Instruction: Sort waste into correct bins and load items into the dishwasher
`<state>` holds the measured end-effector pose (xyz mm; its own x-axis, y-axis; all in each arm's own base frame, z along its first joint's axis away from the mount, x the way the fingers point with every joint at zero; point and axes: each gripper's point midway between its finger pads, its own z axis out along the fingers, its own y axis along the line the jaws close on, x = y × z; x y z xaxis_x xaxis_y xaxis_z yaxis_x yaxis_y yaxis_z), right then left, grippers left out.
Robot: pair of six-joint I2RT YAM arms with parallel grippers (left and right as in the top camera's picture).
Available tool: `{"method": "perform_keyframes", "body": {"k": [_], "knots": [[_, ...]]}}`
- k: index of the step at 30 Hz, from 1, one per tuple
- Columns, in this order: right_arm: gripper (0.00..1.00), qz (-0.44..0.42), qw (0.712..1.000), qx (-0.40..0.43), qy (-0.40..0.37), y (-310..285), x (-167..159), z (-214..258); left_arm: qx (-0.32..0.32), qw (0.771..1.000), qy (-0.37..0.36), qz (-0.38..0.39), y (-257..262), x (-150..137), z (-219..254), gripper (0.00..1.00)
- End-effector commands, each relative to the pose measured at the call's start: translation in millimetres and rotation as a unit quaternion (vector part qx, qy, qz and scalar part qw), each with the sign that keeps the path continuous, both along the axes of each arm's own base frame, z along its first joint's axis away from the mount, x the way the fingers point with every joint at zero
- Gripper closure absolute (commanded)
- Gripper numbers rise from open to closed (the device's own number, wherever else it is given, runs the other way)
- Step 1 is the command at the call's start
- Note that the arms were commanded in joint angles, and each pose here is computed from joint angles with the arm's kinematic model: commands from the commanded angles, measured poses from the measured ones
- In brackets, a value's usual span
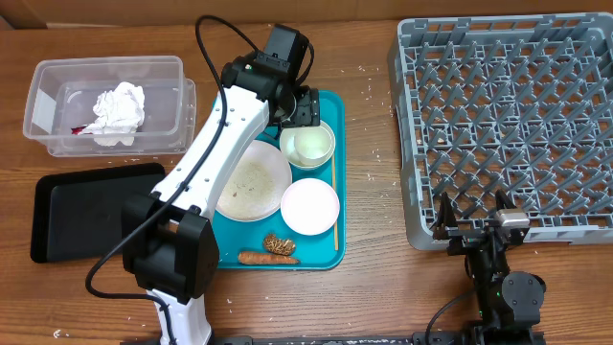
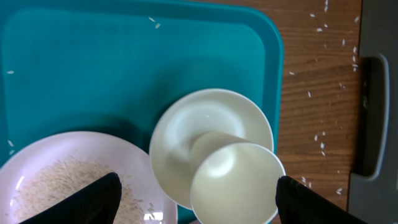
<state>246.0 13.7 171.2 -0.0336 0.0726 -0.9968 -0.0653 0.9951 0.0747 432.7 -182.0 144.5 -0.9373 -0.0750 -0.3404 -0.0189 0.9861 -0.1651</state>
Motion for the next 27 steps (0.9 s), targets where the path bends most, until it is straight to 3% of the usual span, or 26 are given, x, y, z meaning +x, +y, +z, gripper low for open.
{"method": "perform_keyframes", "body": {"k": [1, 8, 11, 13, 15, 18, 22, 27], "knots": [[0.00, 0.003, 1.000, 0.000, -0.003, 1.5, 0.0, -1.3, 0.025, 0.999, -0.029, 0.033, 25.6, 12.7, 8.6, 0.19], [0.00, 0.003, 1.000, 0.000, -0.003, 1.5, 0.0, -1.2, -0.083, 0.996, -0.008, 0.041, 44.2, 25.6, 13.7, 0.18], [0.00, 0.003, 1.000, 0.000, -0.003, 1.5, 0.0, -1.3, -0.097, 0.995, -0.007, 0.029, 53.7, 27.8, 15.2, 0.18], [0.00, 0.003, 1.000, 0.000, -0.003, 1.5, 0.0, -1.3, -0.105, 0.994, 0.008, 0.009, 53.7, 20.2, 13.4, 0.24], [0.00, 0.003, 1.000, 0.000, -0.003, 1.5, 0.0, -1.3, -0.113, 0.993, 0.022, -0.026, 45.6, 10.1, 12.4, 0.23], [0.00, 0.003, 1.000, 0.000, -0.003, 1.5, 0.0, -1.3, -0.105, 0.991, 0.058, -0.058, 37.7, -11.6, 7.0, 0.13], [0.00, 0.003, 1.000, 0.000, -0.003, 1.5, 0.0, -1.3, -0.092, 0.989, 0.106, -0.050, 44.4, -33.6, 0.9, 0.12], [0.00, 0.003, 1.000, 0.000, -0.003, 1.5, 0.0, -1.3, -0.028, 0.989, 0.148, -0.007, 78.9, -50.3, -8.3, 0.12]]}}
